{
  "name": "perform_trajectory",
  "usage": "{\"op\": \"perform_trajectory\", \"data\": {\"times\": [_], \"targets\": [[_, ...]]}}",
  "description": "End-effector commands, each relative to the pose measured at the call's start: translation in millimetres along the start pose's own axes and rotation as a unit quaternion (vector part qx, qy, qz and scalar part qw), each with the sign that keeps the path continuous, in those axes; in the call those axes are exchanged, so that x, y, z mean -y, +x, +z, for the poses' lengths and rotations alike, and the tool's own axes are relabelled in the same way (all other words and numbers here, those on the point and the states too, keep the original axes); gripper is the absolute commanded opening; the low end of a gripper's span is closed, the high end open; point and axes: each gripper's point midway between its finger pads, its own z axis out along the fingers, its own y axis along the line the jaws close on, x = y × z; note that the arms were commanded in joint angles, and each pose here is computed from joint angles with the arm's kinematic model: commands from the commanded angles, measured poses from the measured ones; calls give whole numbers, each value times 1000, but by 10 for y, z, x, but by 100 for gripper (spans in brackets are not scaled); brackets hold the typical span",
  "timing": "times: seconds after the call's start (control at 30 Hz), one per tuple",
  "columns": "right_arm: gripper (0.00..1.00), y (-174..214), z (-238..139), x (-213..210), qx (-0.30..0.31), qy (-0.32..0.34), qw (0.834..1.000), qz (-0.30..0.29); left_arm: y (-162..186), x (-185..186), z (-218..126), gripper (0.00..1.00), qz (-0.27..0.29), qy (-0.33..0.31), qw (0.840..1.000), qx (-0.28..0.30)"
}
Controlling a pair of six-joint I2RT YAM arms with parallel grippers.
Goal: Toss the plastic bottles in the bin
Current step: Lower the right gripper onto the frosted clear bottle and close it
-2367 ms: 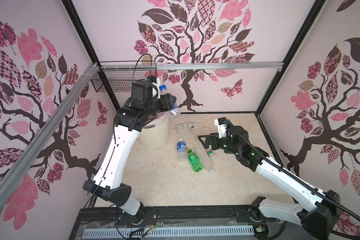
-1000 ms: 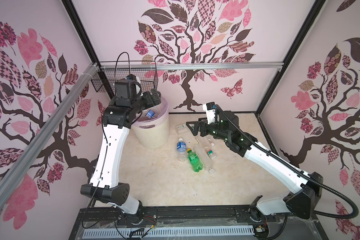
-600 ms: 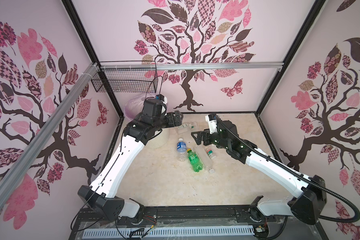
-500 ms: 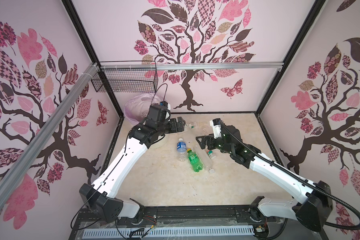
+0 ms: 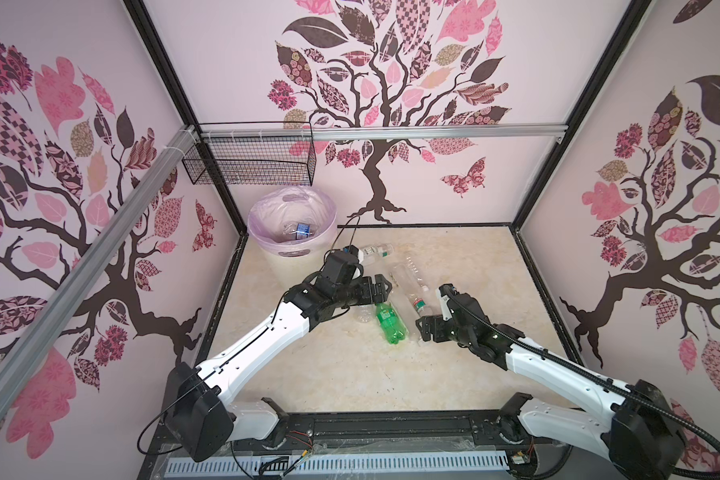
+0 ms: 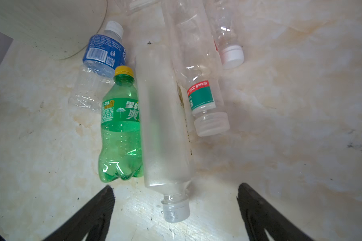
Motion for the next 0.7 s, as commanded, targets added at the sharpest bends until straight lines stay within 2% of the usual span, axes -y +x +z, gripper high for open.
{"op": "perform_trajectory", "data": {"times": [0.0,0.23,0.67], "targets": [[92,-5,112,24,-1,8,1000,2,-26,70,-51,98,-17,30,999,23],[86,23,319,-30,-18,0,1000,2,98,-74,37,98,-23,13,1000,13],[80,120,555,-139,-53,-11,999,-1,242,-212,131,98,-35,0,999,-3]]}}
